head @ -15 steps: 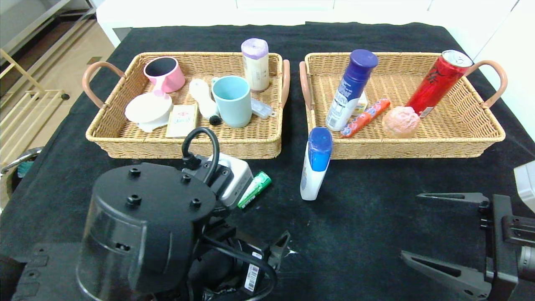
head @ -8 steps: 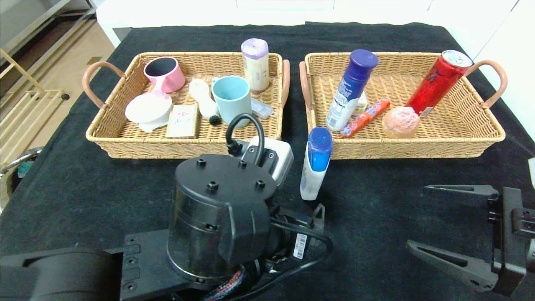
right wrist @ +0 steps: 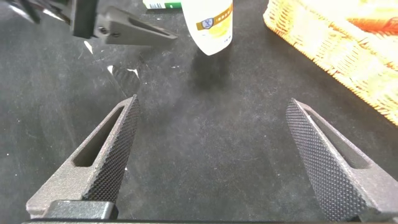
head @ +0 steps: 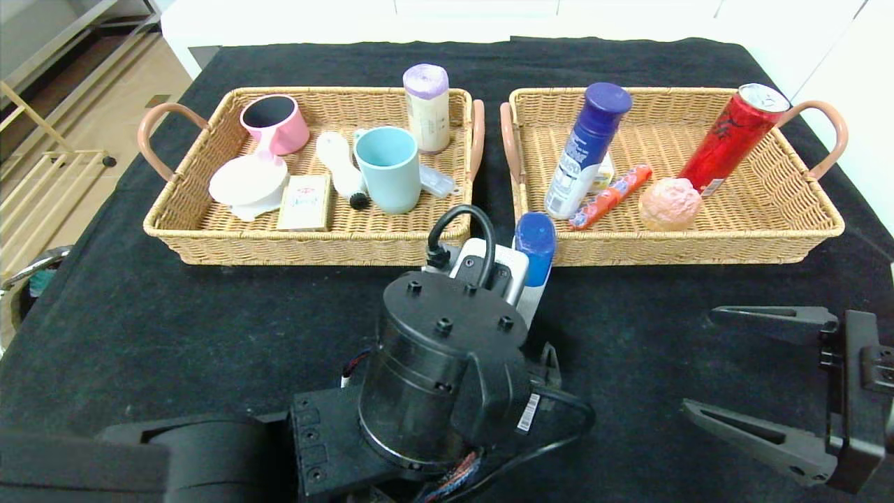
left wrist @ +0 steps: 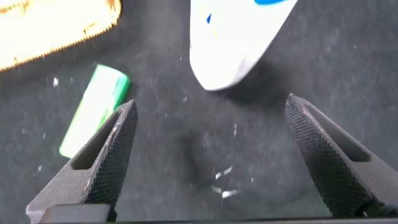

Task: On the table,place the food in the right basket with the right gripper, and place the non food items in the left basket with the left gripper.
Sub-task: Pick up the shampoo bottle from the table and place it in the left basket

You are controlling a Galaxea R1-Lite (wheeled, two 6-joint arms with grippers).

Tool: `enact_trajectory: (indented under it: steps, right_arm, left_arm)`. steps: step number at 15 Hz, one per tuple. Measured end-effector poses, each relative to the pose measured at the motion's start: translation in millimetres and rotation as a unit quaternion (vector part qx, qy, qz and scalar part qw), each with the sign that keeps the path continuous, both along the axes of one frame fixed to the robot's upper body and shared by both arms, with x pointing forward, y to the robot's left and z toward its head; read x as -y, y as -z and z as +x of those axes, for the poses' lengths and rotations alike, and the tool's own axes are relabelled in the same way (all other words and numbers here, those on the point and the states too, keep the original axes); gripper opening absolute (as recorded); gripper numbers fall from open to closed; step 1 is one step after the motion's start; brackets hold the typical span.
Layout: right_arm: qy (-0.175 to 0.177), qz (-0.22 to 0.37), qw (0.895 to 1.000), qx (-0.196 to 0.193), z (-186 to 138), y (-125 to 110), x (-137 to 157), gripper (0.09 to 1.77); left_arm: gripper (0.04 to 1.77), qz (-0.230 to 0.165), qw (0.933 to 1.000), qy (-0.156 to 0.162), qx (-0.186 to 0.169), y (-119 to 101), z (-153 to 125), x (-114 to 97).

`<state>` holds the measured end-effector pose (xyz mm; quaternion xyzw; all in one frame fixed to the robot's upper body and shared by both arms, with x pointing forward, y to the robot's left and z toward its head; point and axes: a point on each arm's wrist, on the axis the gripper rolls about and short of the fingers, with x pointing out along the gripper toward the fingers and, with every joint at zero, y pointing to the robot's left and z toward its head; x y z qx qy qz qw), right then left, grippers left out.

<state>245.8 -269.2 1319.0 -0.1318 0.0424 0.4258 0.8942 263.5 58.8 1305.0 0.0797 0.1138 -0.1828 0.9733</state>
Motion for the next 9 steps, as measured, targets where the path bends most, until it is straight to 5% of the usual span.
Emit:
enact_trajectory:
  steps: [9]
  right_arm:
    - [0.001, 0.002, 1.000, 0.006, -2.9, -2.0, 1.2, 1.71]
  left_arm:
    - [1.72, -0.024, 0.9992, -0.014, 0.030, -23.2, 24.7, 12.9]
